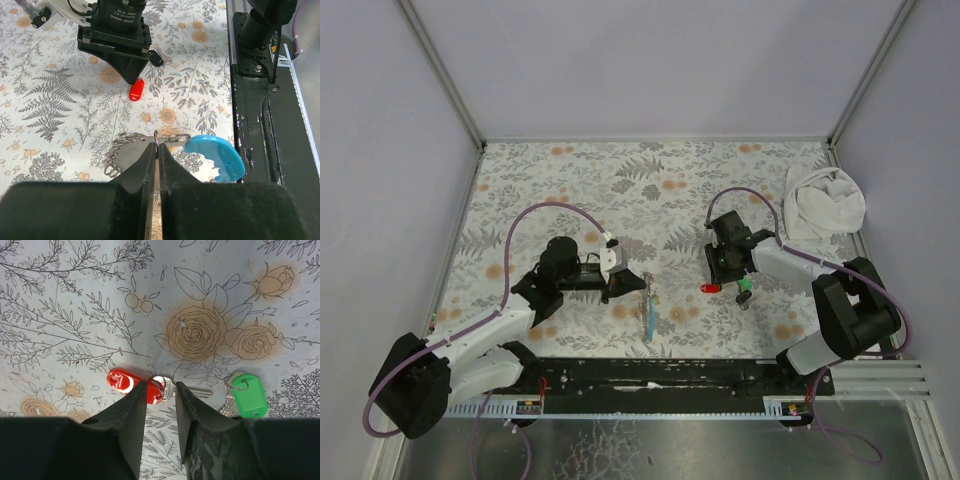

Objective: Put the keys on the keyring

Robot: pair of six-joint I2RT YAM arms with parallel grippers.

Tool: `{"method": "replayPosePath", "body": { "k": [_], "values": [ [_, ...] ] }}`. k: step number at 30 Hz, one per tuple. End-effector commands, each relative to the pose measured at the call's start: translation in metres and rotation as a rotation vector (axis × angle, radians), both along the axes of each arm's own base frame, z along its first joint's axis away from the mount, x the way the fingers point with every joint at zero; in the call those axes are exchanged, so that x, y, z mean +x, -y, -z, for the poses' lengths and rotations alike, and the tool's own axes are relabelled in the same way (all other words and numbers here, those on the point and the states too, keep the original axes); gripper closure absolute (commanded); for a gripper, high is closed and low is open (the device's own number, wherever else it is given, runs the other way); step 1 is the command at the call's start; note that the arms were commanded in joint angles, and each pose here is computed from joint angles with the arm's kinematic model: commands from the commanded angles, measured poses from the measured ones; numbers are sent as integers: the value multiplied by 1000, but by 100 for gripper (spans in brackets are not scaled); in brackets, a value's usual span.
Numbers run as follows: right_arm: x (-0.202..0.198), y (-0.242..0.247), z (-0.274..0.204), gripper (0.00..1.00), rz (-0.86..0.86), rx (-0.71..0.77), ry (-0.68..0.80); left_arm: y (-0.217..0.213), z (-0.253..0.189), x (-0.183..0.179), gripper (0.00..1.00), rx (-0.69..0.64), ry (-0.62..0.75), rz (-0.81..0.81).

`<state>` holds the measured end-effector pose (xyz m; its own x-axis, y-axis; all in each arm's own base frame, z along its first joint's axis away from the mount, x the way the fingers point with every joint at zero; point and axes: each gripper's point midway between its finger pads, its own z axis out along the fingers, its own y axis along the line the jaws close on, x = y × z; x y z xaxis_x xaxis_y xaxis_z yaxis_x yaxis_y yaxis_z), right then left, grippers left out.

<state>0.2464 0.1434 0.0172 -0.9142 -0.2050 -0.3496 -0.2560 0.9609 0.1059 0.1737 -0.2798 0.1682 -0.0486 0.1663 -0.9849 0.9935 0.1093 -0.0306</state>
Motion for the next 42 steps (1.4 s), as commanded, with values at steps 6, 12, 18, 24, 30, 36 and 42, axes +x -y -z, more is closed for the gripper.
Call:
{"method": "replayPosePath", "body": {
  "k": [6, 12, 18, 24, 30, 36, 42],
  "values": [
    [3, -13, -6, 73, -40, 68, 1, 5, -12, 3, 100, -17, 26, 3],
    [-4, -14, -3, 79, -47, 82, -27, 4, -12, 4, 100, -16, 27, -3],
    [-12, -21, -4, 83, -71, 124, -57, 5, -10, 4, 100, -12, 20, -1],
    [-20, -25, -3, 81, -100, 150, -89, 5, -10, 4, 100, -12, 20, -2],
    [-24, -29, -2, 76, -122, 172, -110, 5, -11, 4, 100, -11, 19, -2],
    [-27, -28, 1, 77, -134, 165, -126, 5, -10, 4, 100, -10, 17, -2],
    [-28, -29, 3, 77, -139, 169, -140, 5, -10, 5, 100, -9, 17, -4]
  ]
}}
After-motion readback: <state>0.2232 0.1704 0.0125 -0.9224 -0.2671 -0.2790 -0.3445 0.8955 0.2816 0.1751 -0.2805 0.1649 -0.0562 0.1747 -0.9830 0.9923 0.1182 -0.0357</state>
